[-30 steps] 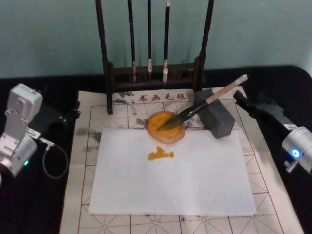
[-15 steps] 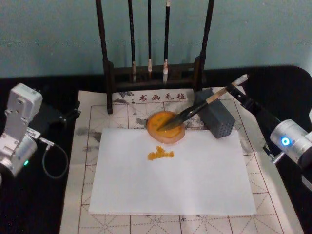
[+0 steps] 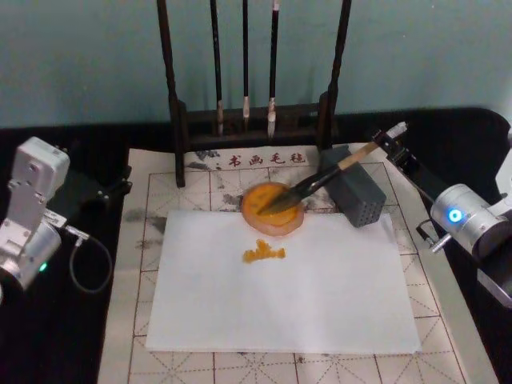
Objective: Pick up the brush from the inkstone, write on the paper, then place the brush back to its original position.
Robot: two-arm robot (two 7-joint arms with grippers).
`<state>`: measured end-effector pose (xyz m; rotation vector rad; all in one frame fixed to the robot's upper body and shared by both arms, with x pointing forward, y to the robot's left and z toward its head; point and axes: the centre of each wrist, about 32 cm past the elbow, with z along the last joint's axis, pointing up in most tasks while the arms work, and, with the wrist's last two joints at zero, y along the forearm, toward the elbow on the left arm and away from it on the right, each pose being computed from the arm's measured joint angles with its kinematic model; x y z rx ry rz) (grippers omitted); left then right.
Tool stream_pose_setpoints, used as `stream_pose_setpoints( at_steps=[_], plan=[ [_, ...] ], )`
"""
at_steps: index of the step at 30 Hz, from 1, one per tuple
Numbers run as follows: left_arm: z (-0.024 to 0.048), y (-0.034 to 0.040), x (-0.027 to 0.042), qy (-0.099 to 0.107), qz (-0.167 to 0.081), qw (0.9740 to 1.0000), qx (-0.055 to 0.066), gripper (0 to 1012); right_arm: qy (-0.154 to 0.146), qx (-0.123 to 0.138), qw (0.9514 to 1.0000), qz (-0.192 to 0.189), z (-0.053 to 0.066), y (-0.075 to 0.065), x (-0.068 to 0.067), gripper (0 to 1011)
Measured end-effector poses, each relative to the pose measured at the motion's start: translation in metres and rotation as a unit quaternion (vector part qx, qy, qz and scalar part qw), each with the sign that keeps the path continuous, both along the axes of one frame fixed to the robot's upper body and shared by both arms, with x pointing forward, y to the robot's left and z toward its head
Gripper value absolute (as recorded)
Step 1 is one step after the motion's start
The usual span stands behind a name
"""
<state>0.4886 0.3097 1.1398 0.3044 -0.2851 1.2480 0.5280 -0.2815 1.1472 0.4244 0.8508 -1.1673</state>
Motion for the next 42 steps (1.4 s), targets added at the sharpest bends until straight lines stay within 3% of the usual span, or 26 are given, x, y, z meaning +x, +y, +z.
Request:
stream_pose_setpoints(
  at_steps=[6,20,42],
  plan=[
    [0.0000,0.0000,0.0000,0.000,0.000,1.0000,0.000,1001,0.009,0.015,0.9998,-0.002,0.000,0.007,0.006,1000],
    [0.0000,0.0000,0.0000,0.000,0.000,1.0000,0.000,1001,0.020,0.011,0.9997,-0.002,-0.003,0.011,0.020,1000],
    [0.0000,0.0000,0.0000,0.000,0.000,1.0000,0.000,1001,0.015,0.015,0.9998,0.003,-0.003,0.010,0.023,1000]
  ],
)
